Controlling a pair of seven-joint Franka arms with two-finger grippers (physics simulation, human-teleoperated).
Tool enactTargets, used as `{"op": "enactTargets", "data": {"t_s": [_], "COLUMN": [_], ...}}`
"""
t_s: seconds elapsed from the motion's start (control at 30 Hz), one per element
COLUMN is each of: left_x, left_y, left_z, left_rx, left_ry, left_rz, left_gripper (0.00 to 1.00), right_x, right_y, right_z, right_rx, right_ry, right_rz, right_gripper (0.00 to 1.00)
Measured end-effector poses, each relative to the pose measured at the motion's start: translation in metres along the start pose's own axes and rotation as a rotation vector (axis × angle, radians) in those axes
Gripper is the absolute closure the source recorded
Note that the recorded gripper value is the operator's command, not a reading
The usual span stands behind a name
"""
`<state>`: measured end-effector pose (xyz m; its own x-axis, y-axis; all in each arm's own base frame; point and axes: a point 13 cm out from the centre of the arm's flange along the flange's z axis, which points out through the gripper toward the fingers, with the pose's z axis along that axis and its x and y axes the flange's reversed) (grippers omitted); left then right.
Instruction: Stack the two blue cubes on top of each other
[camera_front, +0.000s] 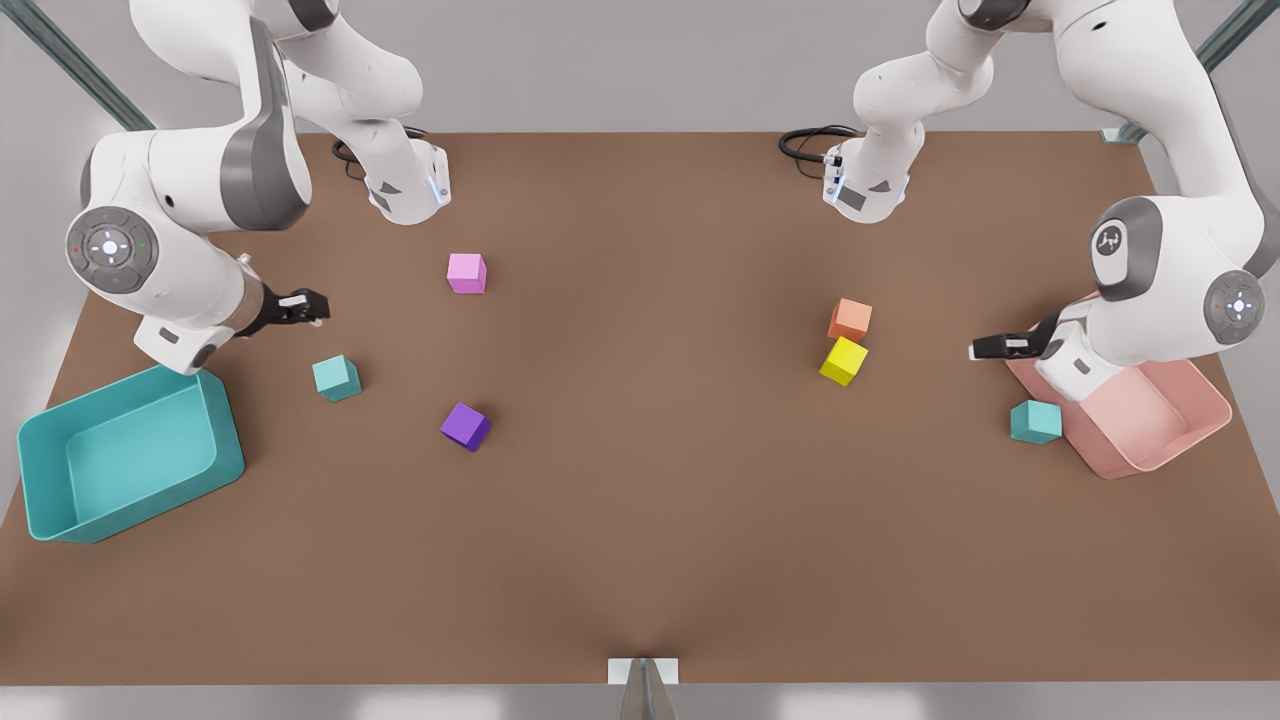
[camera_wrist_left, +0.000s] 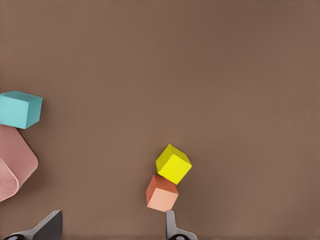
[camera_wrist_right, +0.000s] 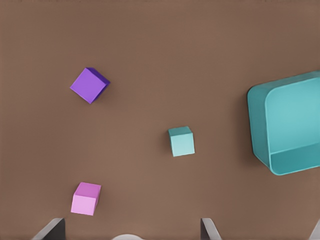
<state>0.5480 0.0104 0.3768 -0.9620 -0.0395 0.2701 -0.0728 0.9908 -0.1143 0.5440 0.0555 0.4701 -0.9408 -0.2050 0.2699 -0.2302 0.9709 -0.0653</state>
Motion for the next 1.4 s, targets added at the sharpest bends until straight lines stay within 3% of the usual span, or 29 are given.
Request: {"op": "enactTargets", "data": {"t_s": [0.1,0.23,0.37,0.5,0.77,1.4], "left_x": [0.000,-0.001,-0.003,-0.005,-0.007,-0.008], "left_y": [-0.001,0.001,0.003,0.005,0.007,0.007], "left_z": [0.001,0.009,0.016,0.021,0.027,0.031], "left_rx": [0.001,0.005,0.007,0.008,0.010,0.012], "left_ry": [0.004,0.024,0.040,0.048,0.060,0.070], "left_rz": [0.002,-0.001,-0.003,-0.007,-0.011,-0.012], "left_gripper": [0.00,0.00,0.00,0.00,0.00,0.00], "right_x": [-0.017,-0.029,-0.013,-0.015,-0.036,-0.019], "right_y": [0.007,0.000,-0.013,-0.025,-0.054,-0.075], "right_z": [0.032,0.173,0.260,0.322,0.347,0.388], "right_rx": [-0.004,-0.023,-0.043,-0.079,-0.079,-0.068], "right_ry": [0.063,0.228,0.190,0.085,-0.064,-0.042], "right_rz": [-0.032,-0.060,-0.067,-0.067,-0.110,-0.304], "right_gripper": [0.00,0.00,0.00,0.00,0.00,0.00]}}
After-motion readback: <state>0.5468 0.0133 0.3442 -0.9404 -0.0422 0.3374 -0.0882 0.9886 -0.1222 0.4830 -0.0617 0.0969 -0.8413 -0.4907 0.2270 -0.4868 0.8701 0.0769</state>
